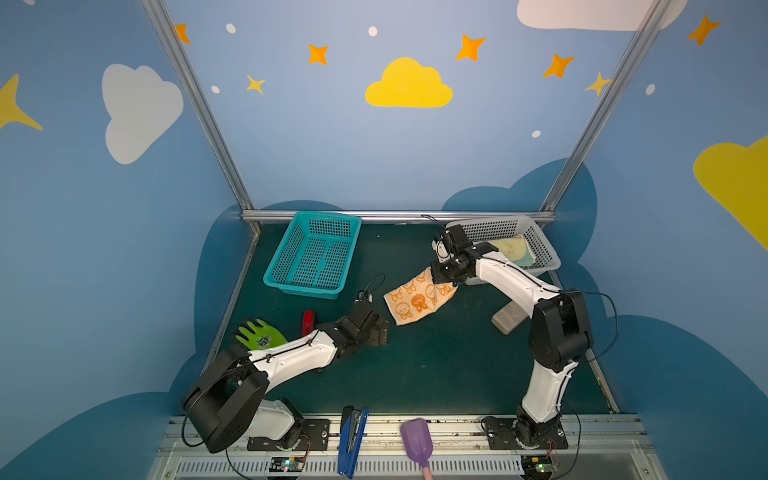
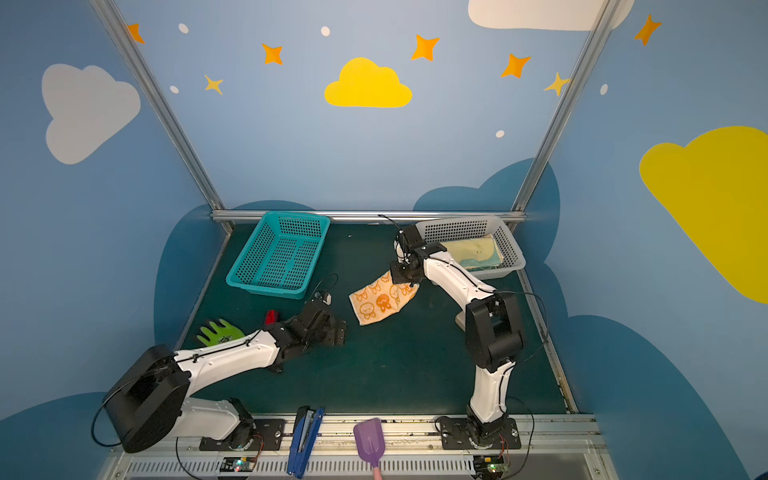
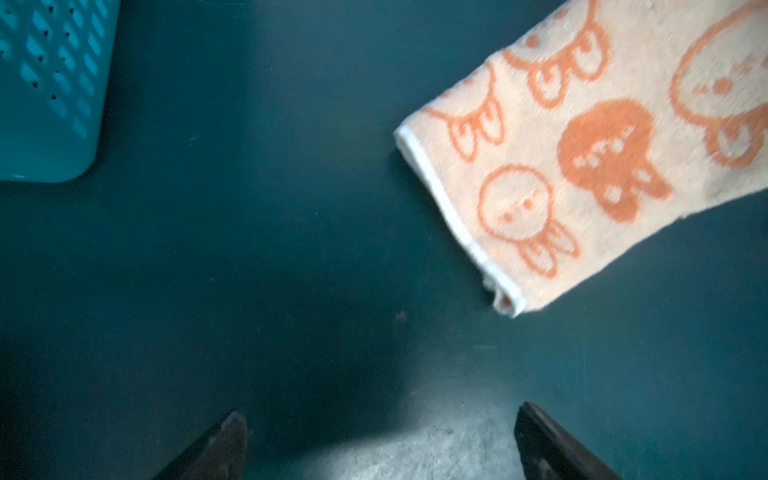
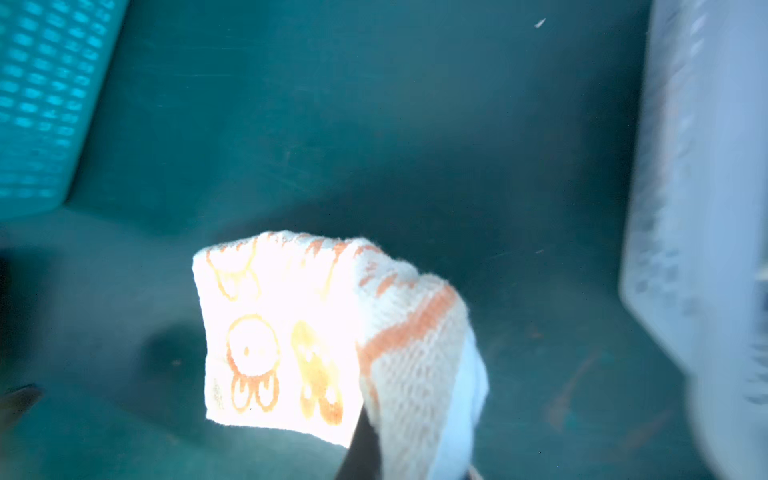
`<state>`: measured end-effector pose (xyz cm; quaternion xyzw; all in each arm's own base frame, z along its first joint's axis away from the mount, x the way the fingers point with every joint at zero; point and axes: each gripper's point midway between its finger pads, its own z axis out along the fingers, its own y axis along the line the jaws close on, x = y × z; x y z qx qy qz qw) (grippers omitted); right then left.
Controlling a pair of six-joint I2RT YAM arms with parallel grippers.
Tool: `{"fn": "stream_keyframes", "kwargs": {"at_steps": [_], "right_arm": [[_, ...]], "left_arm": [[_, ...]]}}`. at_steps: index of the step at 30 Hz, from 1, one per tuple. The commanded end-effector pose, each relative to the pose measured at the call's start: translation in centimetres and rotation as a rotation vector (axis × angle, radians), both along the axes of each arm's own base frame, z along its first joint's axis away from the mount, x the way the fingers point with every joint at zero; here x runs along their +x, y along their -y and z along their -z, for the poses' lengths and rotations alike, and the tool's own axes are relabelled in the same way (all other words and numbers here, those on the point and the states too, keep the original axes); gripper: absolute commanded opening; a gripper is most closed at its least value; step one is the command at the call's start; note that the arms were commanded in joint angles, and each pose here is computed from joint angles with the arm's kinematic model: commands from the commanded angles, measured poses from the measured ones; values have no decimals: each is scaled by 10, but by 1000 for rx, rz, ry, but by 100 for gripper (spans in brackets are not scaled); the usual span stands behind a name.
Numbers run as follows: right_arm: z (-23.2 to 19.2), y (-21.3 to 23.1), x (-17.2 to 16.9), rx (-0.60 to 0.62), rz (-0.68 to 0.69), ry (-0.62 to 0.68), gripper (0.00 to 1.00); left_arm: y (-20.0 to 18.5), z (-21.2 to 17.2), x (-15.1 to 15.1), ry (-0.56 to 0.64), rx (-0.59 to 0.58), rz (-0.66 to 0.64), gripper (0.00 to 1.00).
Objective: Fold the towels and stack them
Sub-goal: 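Carry the towel to the white basket with right gripper while left arm retracts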
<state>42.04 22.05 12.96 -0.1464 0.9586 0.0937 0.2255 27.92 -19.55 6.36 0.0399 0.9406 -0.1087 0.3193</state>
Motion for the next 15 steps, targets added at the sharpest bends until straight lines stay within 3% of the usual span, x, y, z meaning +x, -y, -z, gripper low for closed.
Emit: {"fn": "stream_keyframes", "kwargs": {"at_steps": [1, 15], "right_arm": [[-1, 30, 11, -149, -14, -17, 0], [-53, 83, 90, -279, -3, 132, 0]], "left_arm": [[-10, 0, -1, 11, 32, -9, 100], [-20, 4, -3, 4, 55, -22, 100]]}}
